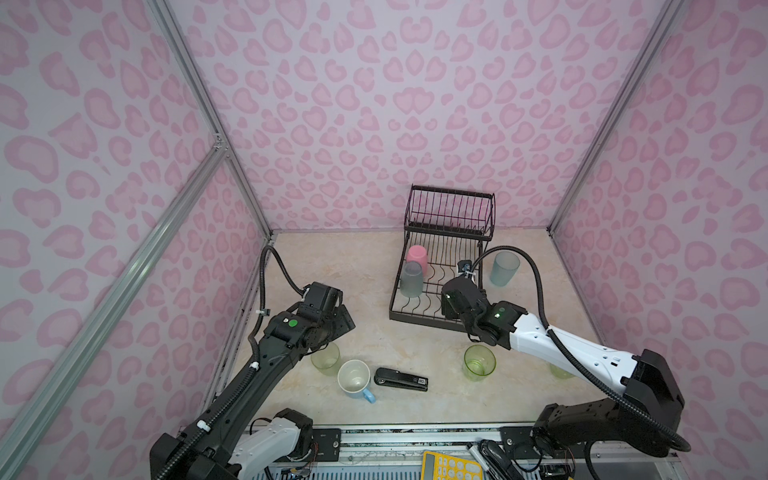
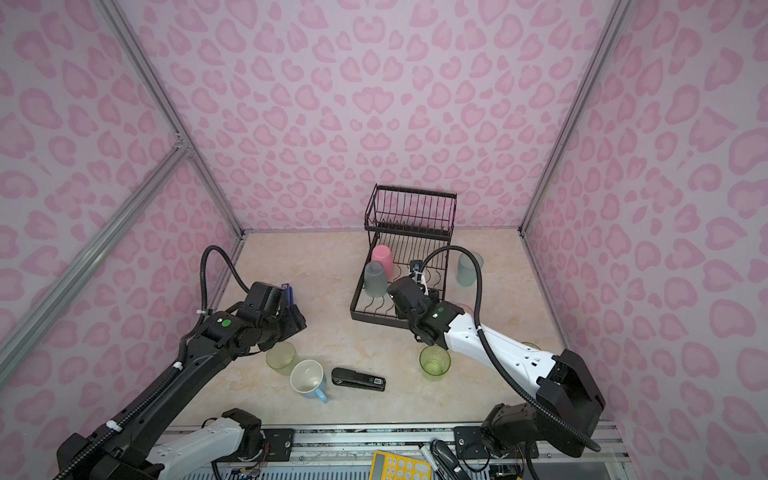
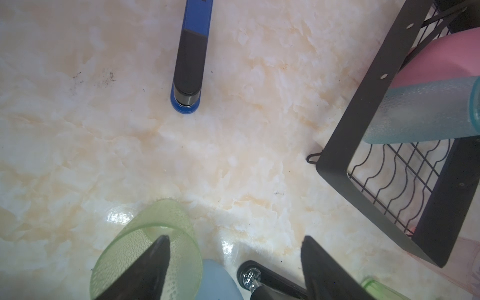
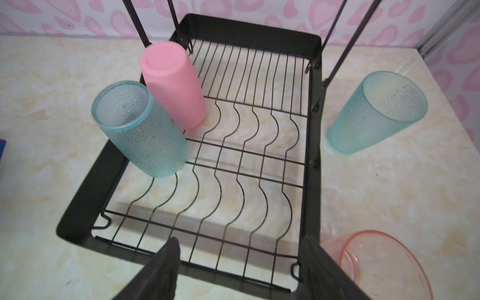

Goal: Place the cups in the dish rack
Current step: 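Open the right gripper, release the teal cup in the rack, draw back, then move the right gripper to the clear pink-rimmed cup and grasp it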

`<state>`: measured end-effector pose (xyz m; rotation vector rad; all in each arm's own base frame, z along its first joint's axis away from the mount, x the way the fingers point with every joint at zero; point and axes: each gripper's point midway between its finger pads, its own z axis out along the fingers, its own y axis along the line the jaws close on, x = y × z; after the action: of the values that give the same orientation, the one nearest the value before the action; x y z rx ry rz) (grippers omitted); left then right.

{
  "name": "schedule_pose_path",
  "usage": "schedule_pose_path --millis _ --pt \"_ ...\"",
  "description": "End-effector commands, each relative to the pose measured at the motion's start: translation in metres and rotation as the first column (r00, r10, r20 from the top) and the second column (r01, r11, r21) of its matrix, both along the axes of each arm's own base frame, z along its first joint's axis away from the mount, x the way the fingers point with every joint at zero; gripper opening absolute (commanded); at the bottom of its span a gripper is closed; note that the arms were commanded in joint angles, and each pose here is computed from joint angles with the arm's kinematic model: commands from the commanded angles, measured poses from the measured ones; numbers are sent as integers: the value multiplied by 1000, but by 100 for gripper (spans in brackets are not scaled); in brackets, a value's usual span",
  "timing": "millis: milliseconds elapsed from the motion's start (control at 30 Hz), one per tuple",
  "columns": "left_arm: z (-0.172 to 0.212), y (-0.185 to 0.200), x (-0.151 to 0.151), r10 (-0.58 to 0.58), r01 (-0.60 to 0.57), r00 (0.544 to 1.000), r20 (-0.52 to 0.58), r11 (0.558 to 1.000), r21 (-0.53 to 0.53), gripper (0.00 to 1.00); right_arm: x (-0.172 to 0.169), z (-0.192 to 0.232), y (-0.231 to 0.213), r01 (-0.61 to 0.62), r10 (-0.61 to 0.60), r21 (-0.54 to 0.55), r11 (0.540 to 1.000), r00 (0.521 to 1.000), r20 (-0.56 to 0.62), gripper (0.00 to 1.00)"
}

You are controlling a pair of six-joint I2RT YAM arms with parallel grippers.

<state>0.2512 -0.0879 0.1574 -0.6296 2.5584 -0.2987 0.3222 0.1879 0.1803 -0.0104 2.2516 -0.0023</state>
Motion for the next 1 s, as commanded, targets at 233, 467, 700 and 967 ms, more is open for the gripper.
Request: schedule_pose_path --millis 233,467,700,967 --pt "2 -24 7 -84 83 996 28 996 17 81 -37 -30 -57 134 -134 -8 991 976 -174 63" --pt "-1 -45 7 -167 166 986 24 986 21 82 -33 -51 -97 230 -223 3 973 945 -241 57" --pt "-4 -59 7 -213 213 977 27 977 14 81 -26 -64 -105 218 -212 -12 976 930 -301 44" --pt "-6 -66 8 -235 235 972 22 972 11 81 -22 -73 -97 158 -162 -39 987 918 -363 37"
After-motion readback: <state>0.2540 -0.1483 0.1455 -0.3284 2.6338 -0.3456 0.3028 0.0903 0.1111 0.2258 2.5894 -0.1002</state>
